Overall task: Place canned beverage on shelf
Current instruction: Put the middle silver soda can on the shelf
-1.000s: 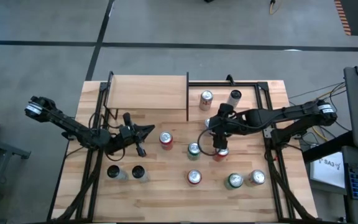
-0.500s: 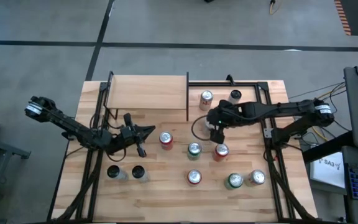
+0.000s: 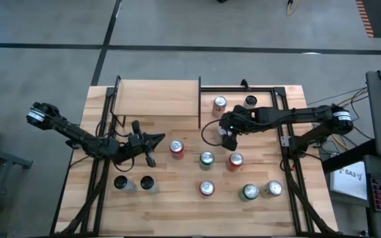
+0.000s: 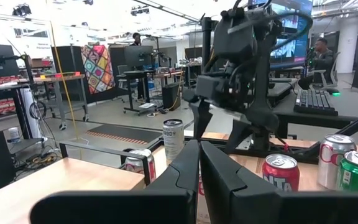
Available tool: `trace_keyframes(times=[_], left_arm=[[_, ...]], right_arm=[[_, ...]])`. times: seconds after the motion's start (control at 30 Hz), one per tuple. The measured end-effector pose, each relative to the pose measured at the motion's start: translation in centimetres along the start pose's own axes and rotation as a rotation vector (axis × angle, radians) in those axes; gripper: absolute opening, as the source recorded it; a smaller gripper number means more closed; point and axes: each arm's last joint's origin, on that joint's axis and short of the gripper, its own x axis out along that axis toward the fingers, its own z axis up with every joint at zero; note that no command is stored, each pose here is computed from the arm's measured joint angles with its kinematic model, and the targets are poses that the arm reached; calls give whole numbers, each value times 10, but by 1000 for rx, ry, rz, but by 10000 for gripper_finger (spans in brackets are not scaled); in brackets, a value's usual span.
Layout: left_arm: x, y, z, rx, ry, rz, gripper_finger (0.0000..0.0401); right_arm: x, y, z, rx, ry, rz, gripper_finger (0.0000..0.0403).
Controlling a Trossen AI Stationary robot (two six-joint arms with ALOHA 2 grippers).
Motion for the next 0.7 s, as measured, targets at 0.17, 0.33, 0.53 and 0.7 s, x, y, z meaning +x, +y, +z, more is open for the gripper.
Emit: trace_keyframes(times=[0.17, 0.33, 0.53, 0.7], left_arm=[[0, 0, 0, 2, 2, 0, 0], [0, 0, -1, 5, 5, 0, 0], [0, 0, -1, 5, 5, -1, 0], [0, 0, -1, 6, 5, -1, 0]], right_arm=[[14, 3, 0, -12, 44, -9, 325], [23, 5, 0, -4, 77, -18, 325], [33, 4, 2, -1, 92, -52, 325], [34, 2, 1, -2, 97, -87, 325]])
